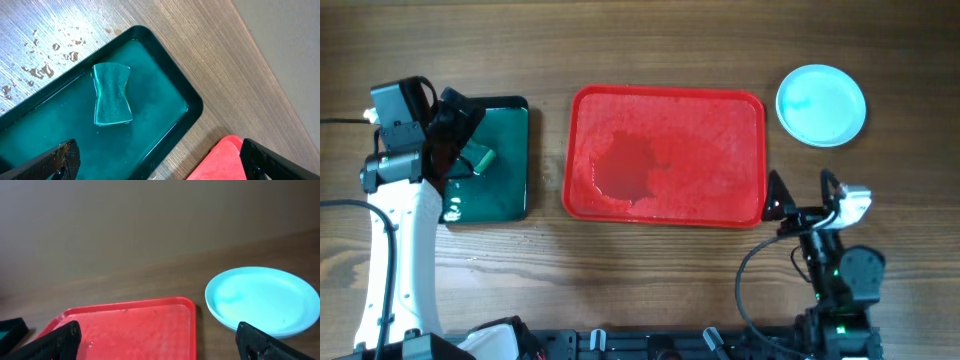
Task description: Clean dirty plates on tray and stack at the side
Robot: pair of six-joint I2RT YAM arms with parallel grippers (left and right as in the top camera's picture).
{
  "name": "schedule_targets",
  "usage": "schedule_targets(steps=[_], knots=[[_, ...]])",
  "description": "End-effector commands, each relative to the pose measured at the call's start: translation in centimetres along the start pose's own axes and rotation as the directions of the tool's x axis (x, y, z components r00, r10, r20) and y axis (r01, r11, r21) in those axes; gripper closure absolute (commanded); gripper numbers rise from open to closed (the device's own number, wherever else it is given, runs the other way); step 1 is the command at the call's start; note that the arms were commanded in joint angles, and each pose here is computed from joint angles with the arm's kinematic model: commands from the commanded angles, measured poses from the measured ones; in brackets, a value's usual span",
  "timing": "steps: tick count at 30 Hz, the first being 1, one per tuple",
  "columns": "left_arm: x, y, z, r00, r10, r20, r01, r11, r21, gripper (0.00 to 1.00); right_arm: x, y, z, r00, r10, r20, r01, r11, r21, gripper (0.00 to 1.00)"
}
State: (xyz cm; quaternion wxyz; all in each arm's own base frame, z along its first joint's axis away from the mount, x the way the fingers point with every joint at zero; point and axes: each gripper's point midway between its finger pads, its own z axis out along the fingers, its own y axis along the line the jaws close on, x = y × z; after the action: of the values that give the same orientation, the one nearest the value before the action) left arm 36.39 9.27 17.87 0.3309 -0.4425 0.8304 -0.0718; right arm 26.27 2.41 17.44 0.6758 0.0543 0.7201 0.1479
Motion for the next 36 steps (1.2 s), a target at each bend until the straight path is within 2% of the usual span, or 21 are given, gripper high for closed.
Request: schedule_targets(steps=[1,7,12,19,24,36], knots=[[-0.1,-0.1,-0.1,1.000,0.003,0.001,-0.003,1.000,0.006,0.00,-0.2,0.1,-0.6,0.999,0.018,0.039,-0.018,1.000,-0.011,0.00],[-0.1,-0.1,-0.1,1.000,0.003,0.001,-0.003,1.000,0.006,0.00,-1.6,-0.5,-1.8,0.994,-0.012,0.109,0.009,1.000,0.023,0.00],[-0.1,-0.1,-0.1,1.000,0.003,0.001,-0.003,1.000,0.006,0.00,-0.6,-1.5,-1.9,0.997,-0.012,0.071,0.007,0.997,0.071,0.00],[-0.1,-0.1,-0.1,1.000,0.003,0.001,-0.003,1.000,0.006,0.00,-0.5,-1.5,-1.9,0.963,-0.263,0.049,0.258,0.962,0.086,0.00],[-0.1,-0.1,-0.1,1.000,0.003,0.001,-0.003,1.000,0.006,0.00,-0.6,-1.4,-1.9,0.980,-0.189,0.058,0.184,0.980,0.075,0.00],[-0.1,-0.1,-0.1,1.000,0.003,0.001,-0.003,1.000,0.006,0.00,-0.5,-1.4,-1.9,0.981,-0.185,0.056,0.180,0.981,0.075,0.00]])
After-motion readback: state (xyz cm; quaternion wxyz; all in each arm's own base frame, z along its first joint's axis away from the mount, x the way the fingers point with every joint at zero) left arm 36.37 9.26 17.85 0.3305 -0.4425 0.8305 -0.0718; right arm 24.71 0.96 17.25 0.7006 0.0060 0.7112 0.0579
